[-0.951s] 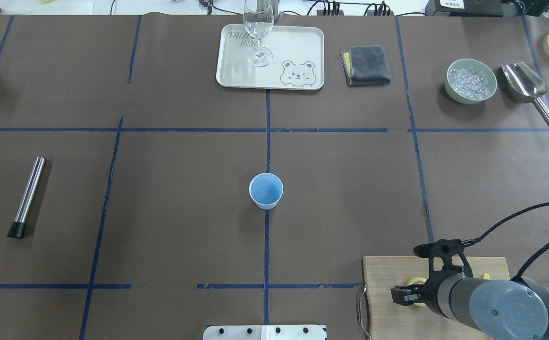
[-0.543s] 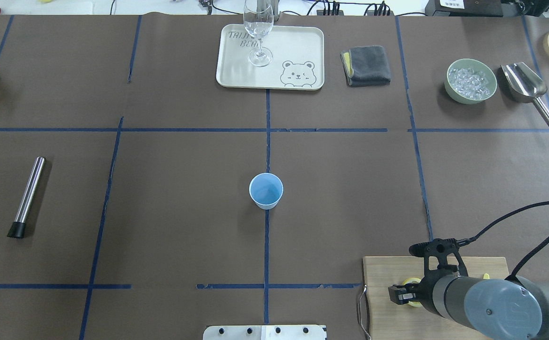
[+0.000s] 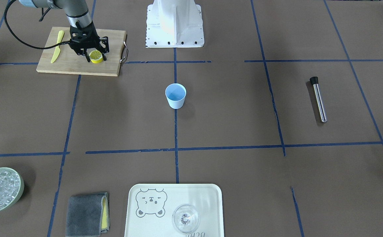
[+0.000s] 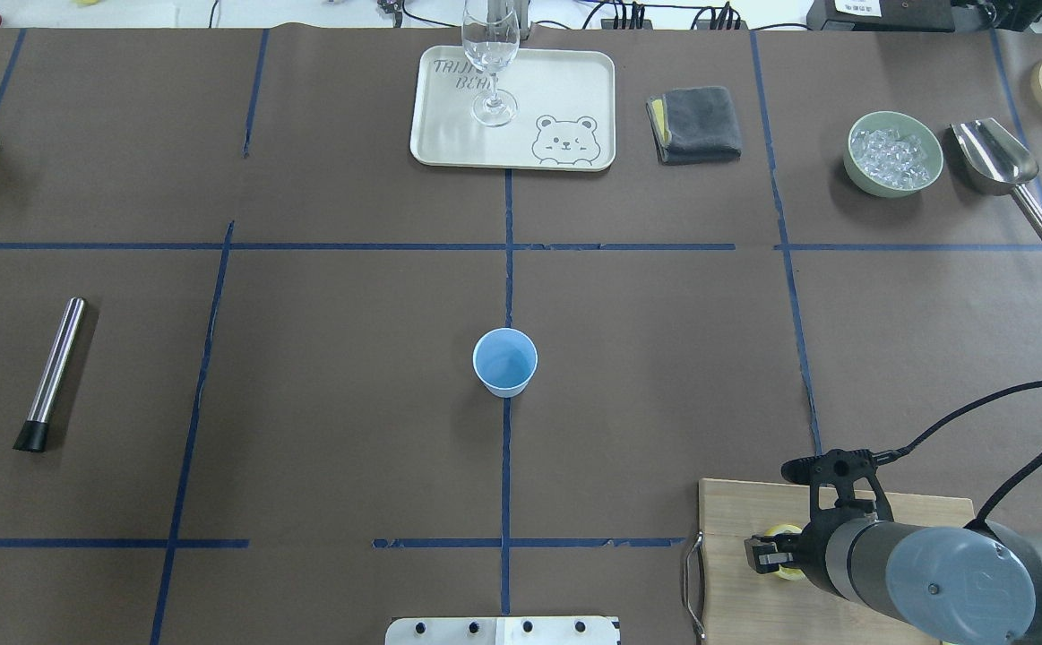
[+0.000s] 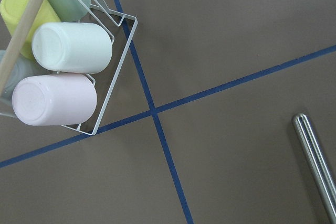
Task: Squeeze lemon into cup
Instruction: 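Lower the right gripper and grasp the lemon slice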
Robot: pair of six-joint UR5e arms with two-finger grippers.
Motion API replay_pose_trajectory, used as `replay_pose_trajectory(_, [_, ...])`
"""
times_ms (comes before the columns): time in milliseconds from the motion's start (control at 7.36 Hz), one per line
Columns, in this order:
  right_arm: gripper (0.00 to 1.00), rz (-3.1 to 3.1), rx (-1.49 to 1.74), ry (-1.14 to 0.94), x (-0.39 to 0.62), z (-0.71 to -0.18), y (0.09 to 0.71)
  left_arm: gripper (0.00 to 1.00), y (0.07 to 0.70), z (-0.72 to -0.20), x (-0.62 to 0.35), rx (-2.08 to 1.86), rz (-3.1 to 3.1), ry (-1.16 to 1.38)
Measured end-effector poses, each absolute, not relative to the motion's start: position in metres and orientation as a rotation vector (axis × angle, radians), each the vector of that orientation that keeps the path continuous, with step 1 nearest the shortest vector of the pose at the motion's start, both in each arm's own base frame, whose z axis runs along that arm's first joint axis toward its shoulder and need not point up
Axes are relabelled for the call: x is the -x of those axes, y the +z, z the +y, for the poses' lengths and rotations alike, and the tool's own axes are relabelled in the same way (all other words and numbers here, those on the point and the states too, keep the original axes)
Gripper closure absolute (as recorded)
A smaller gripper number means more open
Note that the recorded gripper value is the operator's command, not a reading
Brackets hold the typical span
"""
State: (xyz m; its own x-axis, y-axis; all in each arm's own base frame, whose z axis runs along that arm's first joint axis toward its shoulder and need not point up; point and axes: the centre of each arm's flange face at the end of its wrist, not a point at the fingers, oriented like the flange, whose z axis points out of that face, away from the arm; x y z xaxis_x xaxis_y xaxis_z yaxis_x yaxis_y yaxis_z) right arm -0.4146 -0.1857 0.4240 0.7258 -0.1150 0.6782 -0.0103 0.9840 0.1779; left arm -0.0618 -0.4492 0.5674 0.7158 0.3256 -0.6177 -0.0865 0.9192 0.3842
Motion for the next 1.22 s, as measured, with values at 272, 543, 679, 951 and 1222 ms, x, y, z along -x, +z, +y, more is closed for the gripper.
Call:
replay_pose_trajectory(272, [1.0,-0.774,-0.176,-0.052,0.413,-0.187,0.416,0.0,0.567,-0.45,0.062,-0.345,0.741,0.234])
replay_pose_trajectory(543, [1.0,-0.792,-0.18,-0.042,0.408,-0.191,0.405,0.0,0.566,-0.45,0.062,-0.345,0.741,0.234])
replay_pose_trajectory(679, [1.0,-0.802,-0.183,-0.036,0.405,-0.193,0.398,0.0,0.567,-0.45,0.062,-0.344,0.741,0.233])
replay_pose_trajectory(951, [1.0,-0.821,-0.188,-0.019,0.398,-0.2,0.388,0.0,0.568,-0.449,0.062,-0.342,0.742,0.232])
replay_pose_trajectory(1222, [1.0,-0.814,-0.188,-0.009,0.403,-0.207,0.366,0.0,0.57,-0.449,0.062,-0.338,0.742,0.231])
